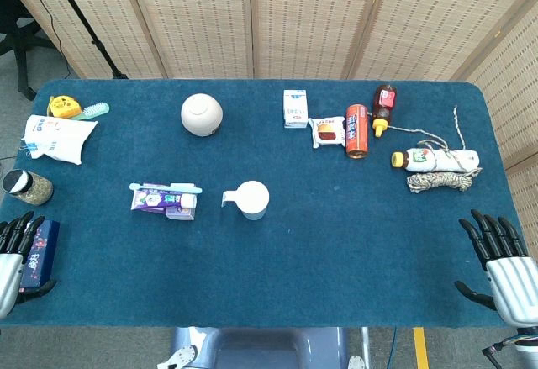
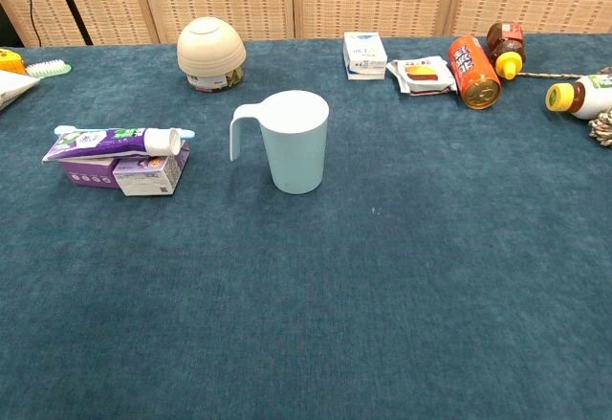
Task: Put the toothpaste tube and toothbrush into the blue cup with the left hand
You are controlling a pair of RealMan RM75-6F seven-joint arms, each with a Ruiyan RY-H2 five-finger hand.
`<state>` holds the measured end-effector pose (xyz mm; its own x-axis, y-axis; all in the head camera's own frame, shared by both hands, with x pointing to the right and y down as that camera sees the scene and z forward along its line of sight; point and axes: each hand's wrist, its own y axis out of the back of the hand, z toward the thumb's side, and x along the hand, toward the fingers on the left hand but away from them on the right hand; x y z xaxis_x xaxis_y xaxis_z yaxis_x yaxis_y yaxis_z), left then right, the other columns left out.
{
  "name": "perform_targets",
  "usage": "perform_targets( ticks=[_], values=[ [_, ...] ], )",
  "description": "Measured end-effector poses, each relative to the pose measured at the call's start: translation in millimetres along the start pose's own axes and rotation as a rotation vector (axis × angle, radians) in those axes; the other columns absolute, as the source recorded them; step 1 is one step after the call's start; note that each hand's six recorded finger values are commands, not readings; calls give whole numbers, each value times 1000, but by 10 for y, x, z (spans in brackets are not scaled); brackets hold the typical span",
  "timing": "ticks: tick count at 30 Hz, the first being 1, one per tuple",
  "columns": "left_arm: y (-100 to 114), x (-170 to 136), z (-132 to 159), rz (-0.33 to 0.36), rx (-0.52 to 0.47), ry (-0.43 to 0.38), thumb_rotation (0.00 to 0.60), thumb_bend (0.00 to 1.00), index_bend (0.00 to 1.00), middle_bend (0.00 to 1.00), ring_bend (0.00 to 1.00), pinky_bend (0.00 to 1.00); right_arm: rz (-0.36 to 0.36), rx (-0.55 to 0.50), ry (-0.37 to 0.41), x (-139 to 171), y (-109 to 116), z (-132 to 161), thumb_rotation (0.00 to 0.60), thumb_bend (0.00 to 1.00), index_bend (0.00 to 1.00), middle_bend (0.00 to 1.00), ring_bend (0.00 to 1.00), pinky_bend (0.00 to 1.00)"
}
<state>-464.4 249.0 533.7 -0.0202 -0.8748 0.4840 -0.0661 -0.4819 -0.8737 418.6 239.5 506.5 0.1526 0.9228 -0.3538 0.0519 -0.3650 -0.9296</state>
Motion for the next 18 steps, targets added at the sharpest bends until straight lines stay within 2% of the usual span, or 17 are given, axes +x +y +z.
perform_targets(
  ticks=[12,18],
  values=[
    [-6,35,-16,-5,-4,-2,600,35,0,0,0,0,7,-1,7,-22,-20,45,600,0,0,0,0,0],
    [17,243,42,-32,1,-54,600,35,0,0,0,0,18,6,-1,-32,-51,41,600,0,0,0,0,0]
  ],
)
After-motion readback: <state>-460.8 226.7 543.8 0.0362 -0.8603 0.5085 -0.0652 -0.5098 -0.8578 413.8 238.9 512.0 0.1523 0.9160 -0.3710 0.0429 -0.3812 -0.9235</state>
